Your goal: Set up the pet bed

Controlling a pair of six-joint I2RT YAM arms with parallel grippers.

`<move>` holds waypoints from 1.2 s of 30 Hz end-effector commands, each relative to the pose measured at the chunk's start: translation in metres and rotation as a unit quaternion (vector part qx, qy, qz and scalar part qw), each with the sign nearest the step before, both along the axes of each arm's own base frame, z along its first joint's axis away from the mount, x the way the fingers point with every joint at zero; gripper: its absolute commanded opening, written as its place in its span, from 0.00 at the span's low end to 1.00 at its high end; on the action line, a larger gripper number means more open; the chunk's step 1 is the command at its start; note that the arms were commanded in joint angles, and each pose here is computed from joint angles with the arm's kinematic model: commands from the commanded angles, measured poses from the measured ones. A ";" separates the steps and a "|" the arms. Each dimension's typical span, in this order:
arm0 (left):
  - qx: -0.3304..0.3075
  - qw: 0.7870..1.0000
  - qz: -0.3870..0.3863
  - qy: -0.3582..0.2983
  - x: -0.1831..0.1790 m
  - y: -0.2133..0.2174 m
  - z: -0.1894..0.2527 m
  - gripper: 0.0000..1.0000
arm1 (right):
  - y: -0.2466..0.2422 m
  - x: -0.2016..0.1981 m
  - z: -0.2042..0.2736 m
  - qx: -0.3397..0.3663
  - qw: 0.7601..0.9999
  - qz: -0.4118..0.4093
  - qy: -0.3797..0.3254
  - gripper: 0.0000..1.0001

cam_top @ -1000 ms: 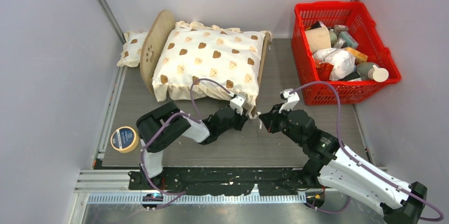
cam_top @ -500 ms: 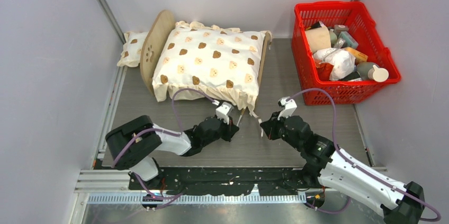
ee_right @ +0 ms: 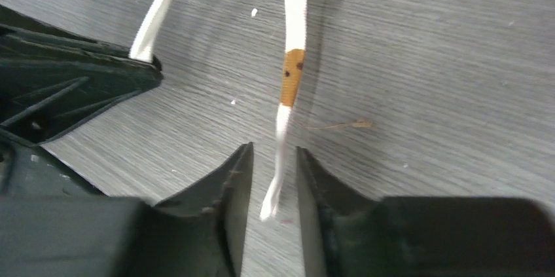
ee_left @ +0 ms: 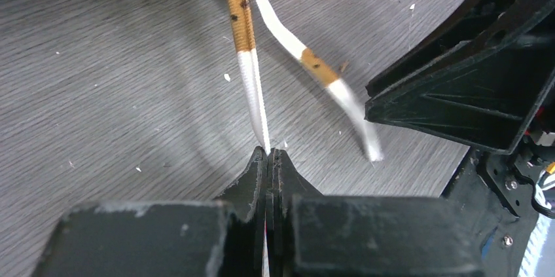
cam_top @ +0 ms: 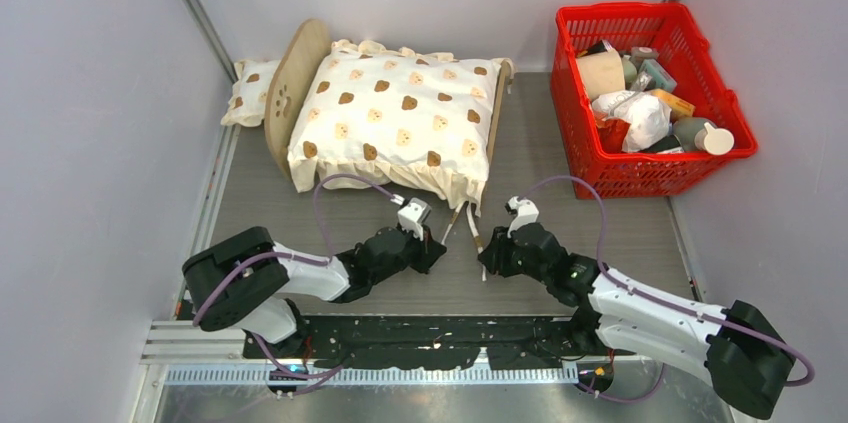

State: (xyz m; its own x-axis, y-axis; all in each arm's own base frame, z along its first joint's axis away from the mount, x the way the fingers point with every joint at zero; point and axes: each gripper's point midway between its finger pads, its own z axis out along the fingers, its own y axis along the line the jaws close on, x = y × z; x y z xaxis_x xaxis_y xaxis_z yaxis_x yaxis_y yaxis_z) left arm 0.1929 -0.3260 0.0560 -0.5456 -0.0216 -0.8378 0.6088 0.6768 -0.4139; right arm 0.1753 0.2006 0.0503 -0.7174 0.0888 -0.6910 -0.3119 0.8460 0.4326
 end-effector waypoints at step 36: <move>-0.030 0.999 -0.028 0.002 -0.022 -0.007 -0.009 0.00 | 0.055 0.157 0.244 0.283 0.948 -0.051 -0.135 0.05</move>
